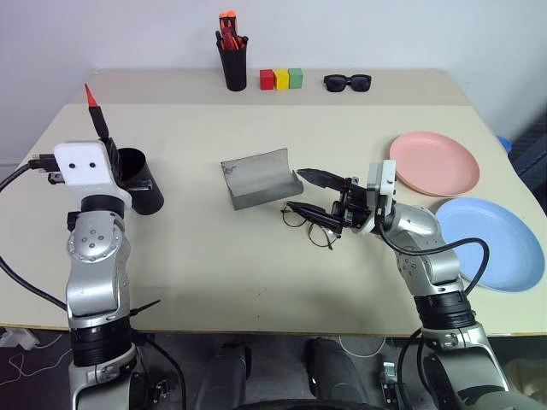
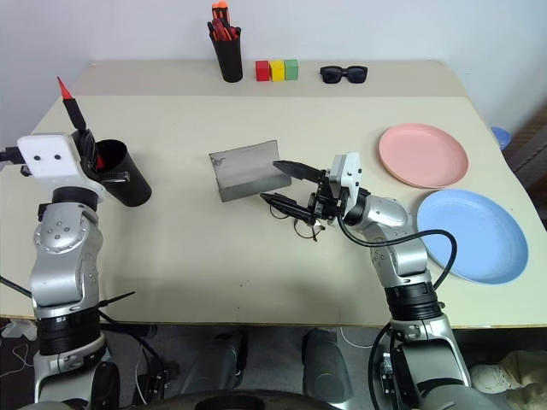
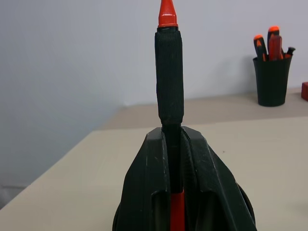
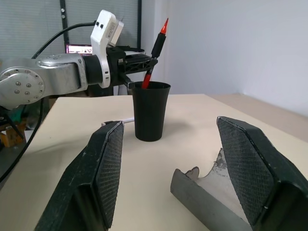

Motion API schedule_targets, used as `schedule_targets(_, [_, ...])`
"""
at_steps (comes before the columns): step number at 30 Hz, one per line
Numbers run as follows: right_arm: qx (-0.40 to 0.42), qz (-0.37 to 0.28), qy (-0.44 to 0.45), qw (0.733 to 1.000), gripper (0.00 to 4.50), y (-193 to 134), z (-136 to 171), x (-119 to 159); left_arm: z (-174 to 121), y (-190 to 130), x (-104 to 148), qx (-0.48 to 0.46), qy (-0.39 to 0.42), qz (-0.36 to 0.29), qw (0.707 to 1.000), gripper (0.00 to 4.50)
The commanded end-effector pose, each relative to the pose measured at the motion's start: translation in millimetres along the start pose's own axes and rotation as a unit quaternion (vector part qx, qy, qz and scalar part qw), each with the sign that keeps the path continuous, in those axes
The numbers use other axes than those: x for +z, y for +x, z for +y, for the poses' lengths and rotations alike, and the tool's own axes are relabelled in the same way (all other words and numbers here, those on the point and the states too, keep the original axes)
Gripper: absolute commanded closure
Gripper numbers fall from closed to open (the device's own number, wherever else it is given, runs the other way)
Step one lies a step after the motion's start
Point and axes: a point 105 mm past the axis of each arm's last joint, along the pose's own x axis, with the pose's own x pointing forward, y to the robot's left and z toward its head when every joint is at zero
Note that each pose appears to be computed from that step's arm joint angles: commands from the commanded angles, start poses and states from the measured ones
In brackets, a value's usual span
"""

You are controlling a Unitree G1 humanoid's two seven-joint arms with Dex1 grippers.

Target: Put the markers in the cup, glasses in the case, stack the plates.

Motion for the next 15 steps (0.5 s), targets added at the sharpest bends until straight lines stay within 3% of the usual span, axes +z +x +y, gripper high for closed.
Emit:
schedule_targets(1, [-0.002, -0.013, -0.022, 1.0, 1.36, -1.0, -1.3, 11.0, -0.4, 2.7, 18.4, 0.0, -0.001, -0.045, 0.999, 4.47])
schedule_targets(15, [-0.005, -0.011, -0.018, 1.0, 1.36, -2.3, 1.4, 8.5, 1.7, 1.5, 19.8, -0.002, 0.007, -0.059, 0.998, 4.47])
